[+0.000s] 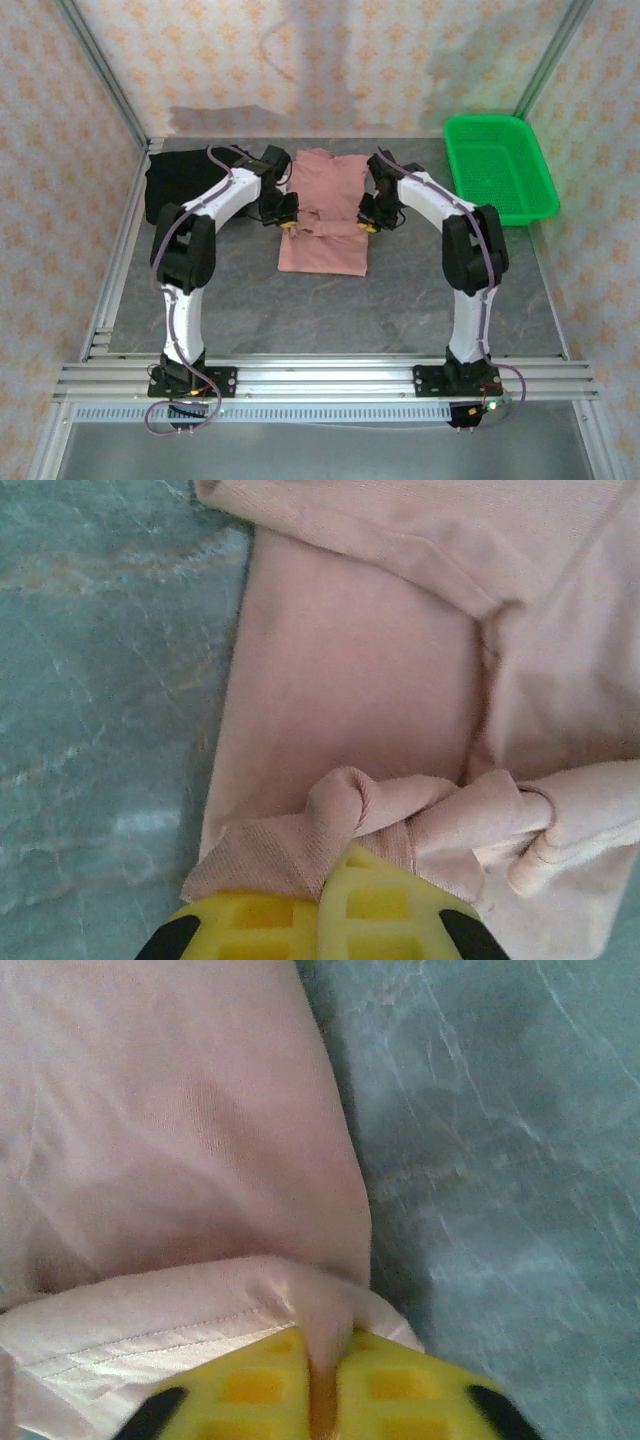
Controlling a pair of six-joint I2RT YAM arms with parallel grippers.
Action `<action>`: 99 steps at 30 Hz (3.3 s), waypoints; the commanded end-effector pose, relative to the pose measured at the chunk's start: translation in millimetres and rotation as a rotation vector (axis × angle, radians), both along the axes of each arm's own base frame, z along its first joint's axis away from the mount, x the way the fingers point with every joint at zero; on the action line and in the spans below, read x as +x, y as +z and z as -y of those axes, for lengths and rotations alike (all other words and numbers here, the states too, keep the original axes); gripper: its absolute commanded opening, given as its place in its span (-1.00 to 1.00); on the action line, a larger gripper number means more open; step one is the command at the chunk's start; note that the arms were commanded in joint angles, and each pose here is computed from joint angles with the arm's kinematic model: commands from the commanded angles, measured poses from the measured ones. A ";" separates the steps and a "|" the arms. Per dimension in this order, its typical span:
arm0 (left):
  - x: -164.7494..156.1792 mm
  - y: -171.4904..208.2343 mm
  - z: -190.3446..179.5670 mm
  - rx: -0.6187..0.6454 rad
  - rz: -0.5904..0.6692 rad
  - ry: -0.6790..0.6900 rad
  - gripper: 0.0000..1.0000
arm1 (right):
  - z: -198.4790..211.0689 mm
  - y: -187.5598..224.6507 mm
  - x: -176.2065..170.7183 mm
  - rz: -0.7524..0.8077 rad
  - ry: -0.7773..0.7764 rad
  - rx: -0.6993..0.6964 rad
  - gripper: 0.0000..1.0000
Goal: Fold and stack the t-shirts
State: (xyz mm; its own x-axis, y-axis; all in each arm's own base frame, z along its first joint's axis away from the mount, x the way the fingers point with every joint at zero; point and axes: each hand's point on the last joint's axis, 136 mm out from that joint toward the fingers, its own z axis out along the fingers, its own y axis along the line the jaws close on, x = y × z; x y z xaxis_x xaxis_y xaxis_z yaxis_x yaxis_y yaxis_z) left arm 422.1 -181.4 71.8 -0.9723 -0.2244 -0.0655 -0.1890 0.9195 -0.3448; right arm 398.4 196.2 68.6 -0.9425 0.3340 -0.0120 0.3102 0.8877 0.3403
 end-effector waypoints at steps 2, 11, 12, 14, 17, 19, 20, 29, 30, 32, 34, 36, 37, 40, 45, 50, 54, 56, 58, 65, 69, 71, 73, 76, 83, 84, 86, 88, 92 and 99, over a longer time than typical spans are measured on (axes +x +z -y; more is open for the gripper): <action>32.7 22.7 -12.0 -0.037 0.016 0.055 -0.29 | 3.1 18.0 41.2 0.068 -0.024 0.017 -0.09; 90.5 247.3 -18.6 -0.282 0.470 0.190 0.57 | 17.3 189.7 62.1 0.448 -0.073 0.174 0.24; 79.2 248.3 -19.4 -0.275 0.460 0.174 0.57 | 16.6 187.5 48.9 0.422 -0.071 0.194 0.21; 52.3 236.4 -22.5 -0.241 0.422 0.145 0.55 | 12.3 170.1 21.7 0.358 -0.077 0.246 0.01; 6.3 194.9 -24.3 -0.234 0.349 0.112 0.35 | -2.3 132.3 -13.8 0.292 -0.097 0.321 -0.47; -19.8 158.0 -23.8 -0.234 0.279 0.108 -0.01 | -15.0 109.6 -30.8 0.273 -0.102 0.347 -0.69; -33.8 133.8 -20.0 -0.237 0.231 0.094 -0.19 | -23.5 94.3 -38.7 0.247 -0.102 0.366 -0.76; -65.8 16.9 13.2 -0.209 0.006 0.034 -0.90 | -50.4 3.1 -38.9 0.118 -0.116 0.322 -1.00; -63.7 9.5 13.5 -0.193 -0.007 0.030 -0.91 | -52.0 -2.9 -36.9 0.105 -0.113 0.317 -1.00; -59.4 -2.4 14.4 -0.176 -0.034 0.027 -0.92 | -53.3 -13.9 -32.8 0.083 -0.109 0.299 -1.00; -54.4 -6.9 15.4 -0.168 -0.041 0.028 -0.93 | -53.8 -21.1 -27.5 0.075 -0.113 0.283 -1.00; -49.5 -23.0 16.0 -0.152 -0.072 0.031 -0.93 | -55.3 -26.1 -20.3 0.071 -0.115 0.274 -1.00; -45.6 -26.1 16.5 -0.144 -0.075 0.032 -0.93 | -55.9 -28.1 -16.0 0.068 -0.117 0.268 -1.00; -25.5 -28.2 18.5 -0.125 -0.055 0.037 -0.93 | -56.7 -30.9 0.3 0.075 -0.129 0.258 -1.00; 29.4 -9.5 19.6 -0.068 0.032 0.043 -0.91 | -49.2 -16.9 43.9 0.150 -0.186 0.257 -0.96; 94.8 53.9 8.7 -0.081 0.235 0.155 -0.83 | -32.6 26.8 95.8 0.296 -0.263 0.291 -0.59; 121.4 119.1 -2.9 -0.109 0.385 0.217 -0.40 | -20.7 80.9 114.3 0.447 -0.270 0.302 -0.29; 121.2 155.8 -10.3 -0.144 0.452 0.229 -0.01 | -14.7 109.6 106.4 0.512 -0.247 0.296 -0.13; 108.2 183.9 -16.2 -0.159 0.501 0.209 0.21 | -7.9 127.6 88.9 0.537 -0.218 0.285 0.02; 8.4 182.9 -21.5 -0.248 0.442 0.086 0.64 | 3.6 126.8 -16.8 0.434 -0.119 0.350 0.62; -48.4 122.5 -11.2 -0.339 0.267 0.048 0.65 | -0.3 90.8 -65.5 0.323 -0.148 0.457 0.64; -72.7 85.3 -12.1 -0.352 0.178 0.067 0.60 | 0.6 69.5 -83.9 0.289 -0.180 0.481 0.62; -90.4 57.9 -11.1 -0.367 0.103 0.077 0.54 | -1.4 55.2 -94.4 0.274 -0.201 0.504 0.60; -107.7 29.4 -10.3 -0.369 0.052 0.095 0.47 | -6.7 33.8 -104.0 0.240 -0.209 0.515 0.55; -117.8 -4.2 -10.2 -0.367 -0.001 0.146 0.32 | -21.8 0.6 -109.3 0.167 -0.202 0.510 0.39; -118.5 -8.0 -11.0 -0.363 -0.006 0.153 0.31 | -23.8 -2.4 -109.3 0.159 -0.200 0.507 0.37; -117.5 -16.1 -11.9 -0.361 -0.014 0.168 0.27 | -25.8 -11.1 -108.8 0.140 -0.204 0.491 0.33; -115.7 -24.4 -11.7 -0.357 -0.022 0.180 0.24 | -27.0 -17.6 -107.7 0.128 -0.211 0.479 0.30; -108.4 -36.9 -10.7 -0.347 -0.031 0.193 0.17 | -28.3 -21.8 -100.4 0.130 -0.223 0.463 0.25; -94.6 -47.1 3.5 -0.358 -0.038 0.190 -0.02 | -31.6 -28.1 -84.1 0.126 -0.237 0.428 -0.09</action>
State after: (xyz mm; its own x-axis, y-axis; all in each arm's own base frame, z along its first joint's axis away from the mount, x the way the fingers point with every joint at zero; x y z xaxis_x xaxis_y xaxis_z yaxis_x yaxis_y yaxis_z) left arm 309.8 -168.1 26.1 -0.8958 -0.4263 0.1253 -0.4129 0.6945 -0.5892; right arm 299.2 224.7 36.2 -0.8484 0.5199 0.0991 0.4309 0.5697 0.6999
